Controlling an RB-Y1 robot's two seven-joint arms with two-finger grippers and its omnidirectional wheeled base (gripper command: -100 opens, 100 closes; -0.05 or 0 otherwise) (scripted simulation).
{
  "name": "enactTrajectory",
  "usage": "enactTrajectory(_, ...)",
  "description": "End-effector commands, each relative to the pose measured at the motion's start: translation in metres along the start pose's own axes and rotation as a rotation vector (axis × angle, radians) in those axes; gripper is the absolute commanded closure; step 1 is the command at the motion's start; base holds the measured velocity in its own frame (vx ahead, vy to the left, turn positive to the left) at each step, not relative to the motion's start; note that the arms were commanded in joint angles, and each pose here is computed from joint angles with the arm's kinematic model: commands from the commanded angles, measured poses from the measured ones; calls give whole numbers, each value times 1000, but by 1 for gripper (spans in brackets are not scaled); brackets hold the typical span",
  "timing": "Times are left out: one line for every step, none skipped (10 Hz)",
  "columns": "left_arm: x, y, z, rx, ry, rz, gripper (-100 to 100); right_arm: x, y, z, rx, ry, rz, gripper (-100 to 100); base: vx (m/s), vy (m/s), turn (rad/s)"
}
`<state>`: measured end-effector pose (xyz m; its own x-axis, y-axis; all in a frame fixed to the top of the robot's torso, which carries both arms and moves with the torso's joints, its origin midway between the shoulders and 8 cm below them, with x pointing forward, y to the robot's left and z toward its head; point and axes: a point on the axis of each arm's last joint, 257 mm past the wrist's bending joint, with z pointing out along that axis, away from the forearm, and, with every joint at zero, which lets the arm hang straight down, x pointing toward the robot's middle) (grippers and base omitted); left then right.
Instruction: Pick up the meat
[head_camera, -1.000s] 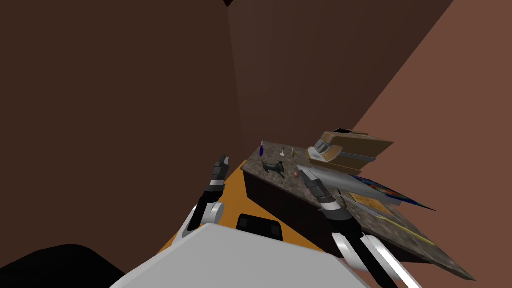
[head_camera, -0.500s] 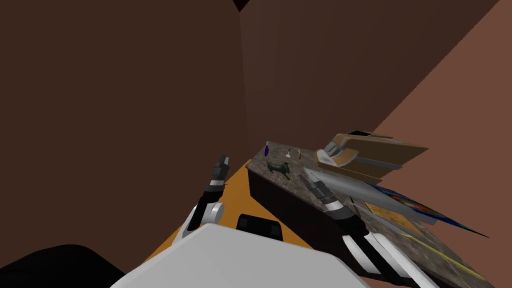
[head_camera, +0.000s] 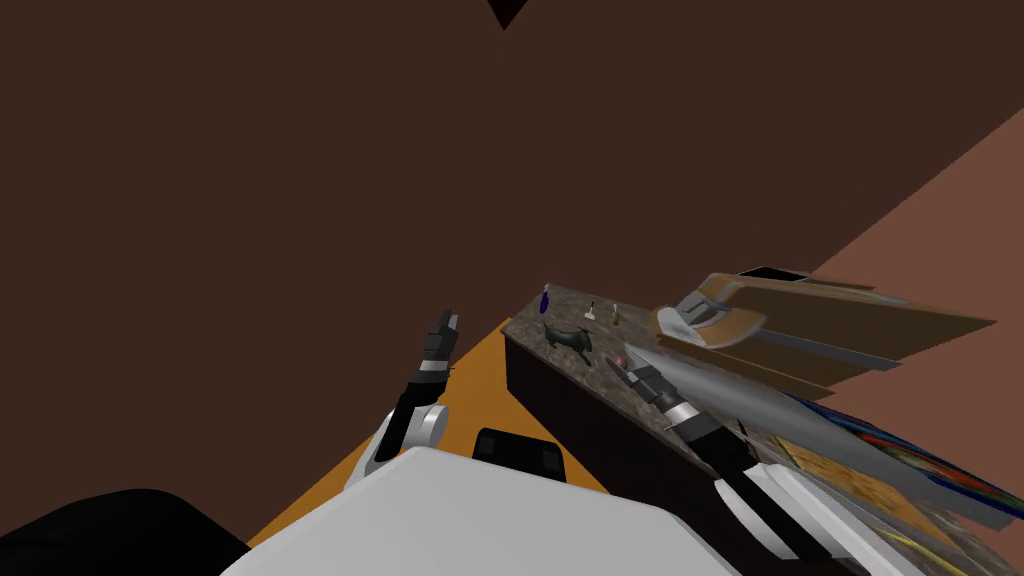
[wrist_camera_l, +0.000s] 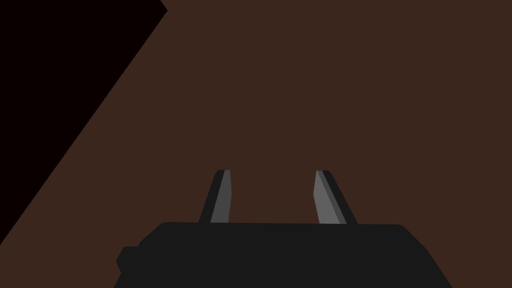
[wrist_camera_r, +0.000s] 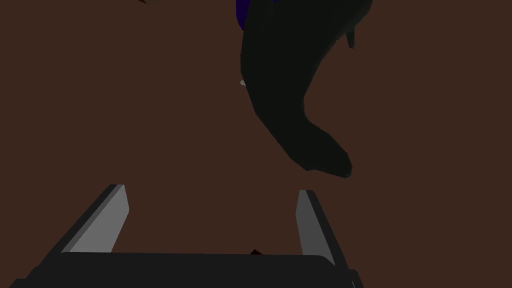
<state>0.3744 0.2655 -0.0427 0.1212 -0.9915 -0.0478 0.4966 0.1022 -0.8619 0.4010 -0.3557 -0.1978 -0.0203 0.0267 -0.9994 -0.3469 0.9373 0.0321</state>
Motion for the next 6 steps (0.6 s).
enactTrajectory(0,0,0,0,0,0,0,12,-18,-9,14,65,-84,-100,-10,-9,209)
enactTrajectory(0,0,0,0,0,0,0,23,-34,-14,32,111,-142,-100,-10,-13,389)
enactTrajectory(0,0,0,0,0,0,0,30,-50,-20,41,157,-209,-100,-2,-23,318)
enactTrajectory(0,0,0,0,0,0,0,31,-53,-21,41,166,-217,-100,3,-22,74)
enactTrajectory(0,0,0,0,0,0,0,38,-70,-29,52,215,-281,-100,2,-13,202)
enactTrajectory(0,0,0,0,0,0,0,44,-86,-37,63,262,-342,-100,9,-23,328)
